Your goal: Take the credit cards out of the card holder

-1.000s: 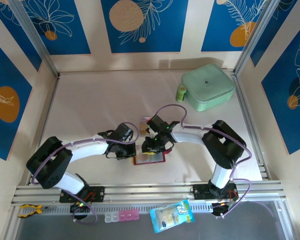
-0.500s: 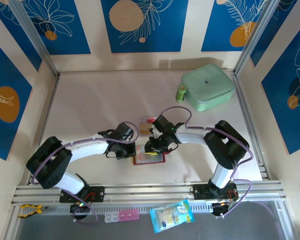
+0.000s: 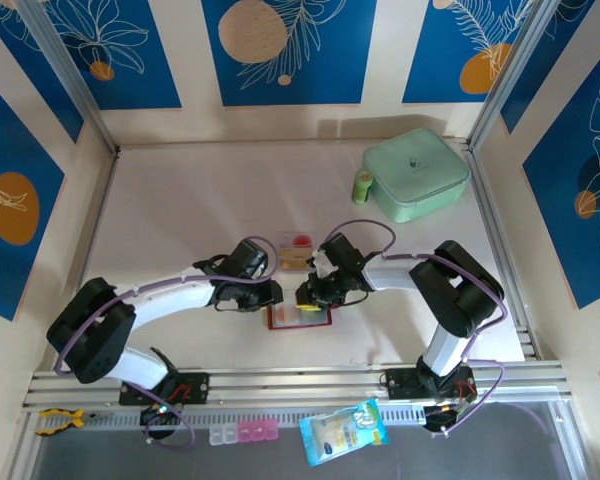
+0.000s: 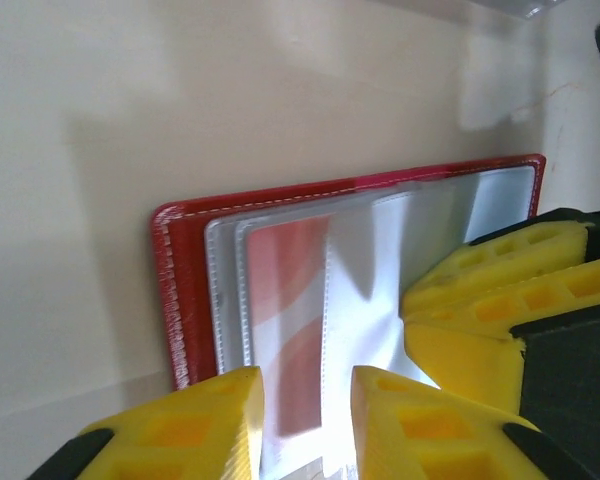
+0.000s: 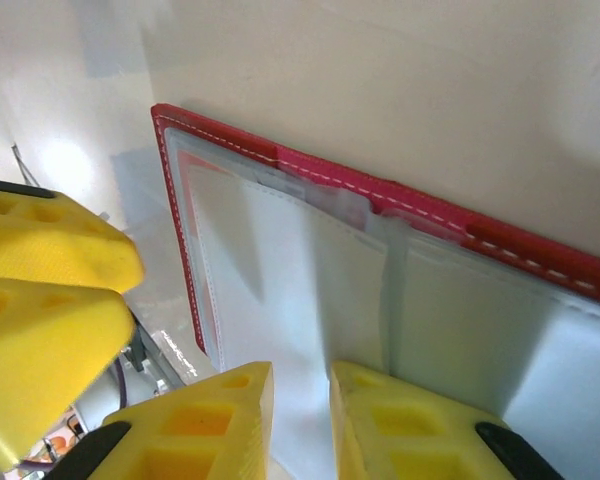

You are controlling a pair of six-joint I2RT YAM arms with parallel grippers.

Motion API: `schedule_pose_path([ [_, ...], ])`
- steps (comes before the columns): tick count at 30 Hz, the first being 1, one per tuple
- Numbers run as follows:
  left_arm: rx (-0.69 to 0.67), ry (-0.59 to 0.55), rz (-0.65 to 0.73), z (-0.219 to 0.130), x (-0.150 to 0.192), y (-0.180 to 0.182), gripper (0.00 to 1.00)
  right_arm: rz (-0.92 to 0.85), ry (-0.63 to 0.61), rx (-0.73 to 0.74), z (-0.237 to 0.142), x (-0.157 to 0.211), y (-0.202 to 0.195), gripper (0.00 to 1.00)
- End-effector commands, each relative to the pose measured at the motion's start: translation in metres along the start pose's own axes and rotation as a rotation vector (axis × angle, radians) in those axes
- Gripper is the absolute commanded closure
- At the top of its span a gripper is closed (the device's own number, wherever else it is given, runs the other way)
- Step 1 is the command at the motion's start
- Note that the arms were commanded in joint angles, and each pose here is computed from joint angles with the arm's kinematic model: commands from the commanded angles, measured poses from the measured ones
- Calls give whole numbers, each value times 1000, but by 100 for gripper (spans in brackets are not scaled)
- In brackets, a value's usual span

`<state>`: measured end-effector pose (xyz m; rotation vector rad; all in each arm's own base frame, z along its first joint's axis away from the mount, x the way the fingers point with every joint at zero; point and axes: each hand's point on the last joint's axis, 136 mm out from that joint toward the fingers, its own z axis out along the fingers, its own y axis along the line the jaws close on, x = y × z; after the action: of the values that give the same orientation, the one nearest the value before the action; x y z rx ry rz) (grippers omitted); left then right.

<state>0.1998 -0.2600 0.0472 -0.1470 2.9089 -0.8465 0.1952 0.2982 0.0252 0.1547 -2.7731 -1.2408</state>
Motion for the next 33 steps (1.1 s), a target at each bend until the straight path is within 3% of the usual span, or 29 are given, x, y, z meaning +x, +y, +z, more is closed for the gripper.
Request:
schedule_pose_path([
  [1, 53, 25, 1, 9, 1, -19, 68, 29, 14, -25, -2, 6, -5, 77],
  [9, 50, 53, 2, 24, 5, -20, 70, 40, 15, -47, -2, 9, -9, 77],
  [21, 103, 45, 7, 17, 2, -39, 78, 16, -20, -66, -14, 7, 5, 74],
  [28, 131, 52, 24, 13, 0, -54, 74, -5, -90, 61, -43, 4, 5, 71],
  [33, 143, 66, 44, 17, 0, -67, 77, -18, -127, 138, -65, 4, 1, 70],
])
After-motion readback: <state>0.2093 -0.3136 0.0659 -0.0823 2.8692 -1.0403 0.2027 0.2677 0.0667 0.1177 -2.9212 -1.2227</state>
